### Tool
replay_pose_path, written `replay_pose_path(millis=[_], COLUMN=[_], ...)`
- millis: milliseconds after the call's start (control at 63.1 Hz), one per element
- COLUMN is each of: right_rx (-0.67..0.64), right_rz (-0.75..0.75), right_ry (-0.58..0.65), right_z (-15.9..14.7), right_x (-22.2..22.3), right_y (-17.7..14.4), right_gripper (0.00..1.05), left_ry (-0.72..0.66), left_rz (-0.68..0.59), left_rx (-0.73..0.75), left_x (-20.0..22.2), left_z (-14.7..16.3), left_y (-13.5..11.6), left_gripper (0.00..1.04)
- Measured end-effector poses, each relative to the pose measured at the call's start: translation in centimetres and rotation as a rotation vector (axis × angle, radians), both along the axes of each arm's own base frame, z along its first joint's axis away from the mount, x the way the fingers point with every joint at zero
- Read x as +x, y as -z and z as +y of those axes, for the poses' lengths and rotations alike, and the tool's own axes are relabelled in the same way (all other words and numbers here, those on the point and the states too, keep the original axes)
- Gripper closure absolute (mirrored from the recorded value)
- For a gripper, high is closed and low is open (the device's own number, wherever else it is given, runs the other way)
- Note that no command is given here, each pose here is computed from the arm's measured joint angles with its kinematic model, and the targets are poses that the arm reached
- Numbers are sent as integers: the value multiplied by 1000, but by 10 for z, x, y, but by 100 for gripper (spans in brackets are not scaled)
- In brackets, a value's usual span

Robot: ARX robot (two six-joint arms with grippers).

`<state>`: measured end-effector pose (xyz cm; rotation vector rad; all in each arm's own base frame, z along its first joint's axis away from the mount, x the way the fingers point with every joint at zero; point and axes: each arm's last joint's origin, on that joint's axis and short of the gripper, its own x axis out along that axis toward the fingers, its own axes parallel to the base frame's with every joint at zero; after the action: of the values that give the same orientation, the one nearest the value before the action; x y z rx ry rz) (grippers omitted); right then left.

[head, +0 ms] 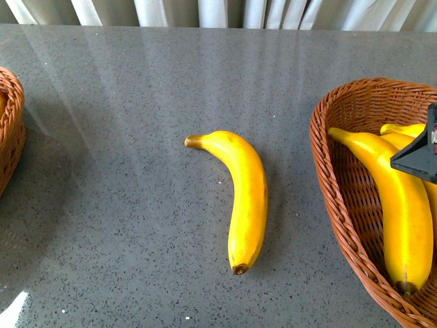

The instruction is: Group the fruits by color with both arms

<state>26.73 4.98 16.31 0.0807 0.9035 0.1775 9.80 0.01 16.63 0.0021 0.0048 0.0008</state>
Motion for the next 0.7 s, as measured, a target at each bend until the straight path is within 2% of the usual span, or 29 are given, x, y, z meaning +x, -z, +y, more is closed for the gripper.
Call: replay_pose_path(millis=[269,475,697], right_rx=[10,-12,-42], right_rz=[-46,1,60], right_ry=[-187,-299,-350], right_z=[60,110,138], right_x=[18,23,26], right_y=[-28,-14,8], right_gripper=[9,9,9], left_ry=[0,0,0], left_rz=[0,0,0], left_rx=[0,0,0], left_x=[0,0,0], left_z=[0,0,0], left_y=[0,0,0], left_gripper=[9,9,9])
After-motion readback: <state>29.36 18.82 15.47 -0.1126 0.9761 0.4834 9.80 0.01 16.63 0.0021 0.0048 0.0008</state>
